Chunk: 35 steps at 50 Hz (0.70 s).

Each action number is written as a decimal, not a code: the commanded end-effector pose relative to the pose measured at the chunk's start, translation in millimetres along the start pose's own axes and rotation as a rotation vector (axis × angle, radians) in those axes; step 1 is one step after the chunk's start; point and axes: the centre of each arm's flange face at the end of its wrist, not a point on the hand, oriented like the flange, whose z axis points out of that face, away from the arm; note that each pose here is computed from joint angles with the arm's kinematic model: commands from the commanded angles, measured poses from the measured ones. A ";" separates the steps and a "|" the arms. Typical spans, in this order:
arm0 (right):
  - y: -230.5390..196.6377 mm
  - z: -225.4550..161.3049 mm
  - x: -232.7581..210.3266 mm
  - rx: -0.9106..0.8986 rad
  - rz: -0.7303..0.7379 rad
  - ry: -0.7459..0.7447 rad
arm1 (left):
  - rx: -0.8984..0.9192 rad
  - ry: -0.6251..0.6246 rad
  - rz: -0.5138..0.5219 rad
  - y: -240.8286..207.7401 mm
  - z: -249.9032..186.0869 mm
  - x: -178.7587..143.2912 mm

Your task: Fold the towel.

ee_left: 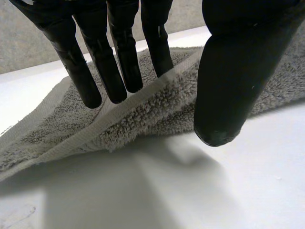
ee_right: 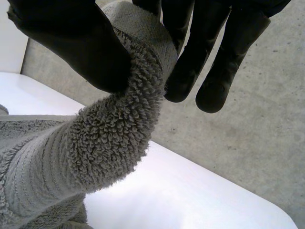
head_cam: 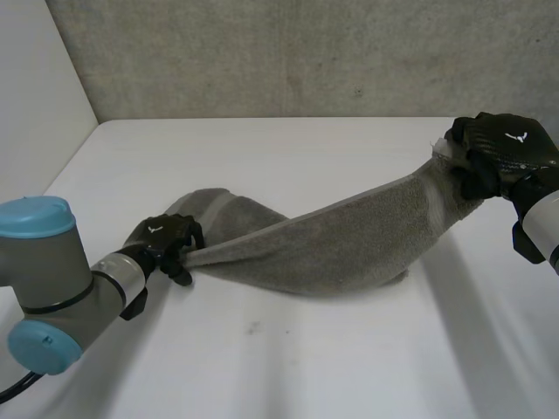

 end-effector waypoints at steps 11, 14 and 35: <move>-0.5 1.8 4.9 0.013 -0.005 0.016 | 0.067 -0.049 0.024 -6.3 12.1 -7.6; -6.5 1.9 5.4 0.032 -0.010 0.016 | 0.106 -0.104 0.059 -23.4 6.4 -12.9; -97.3 -41.7 14.8 0.049 -0.296 0.078 | 0.394 -0.161 0.150 -191.0 -152.7 13.8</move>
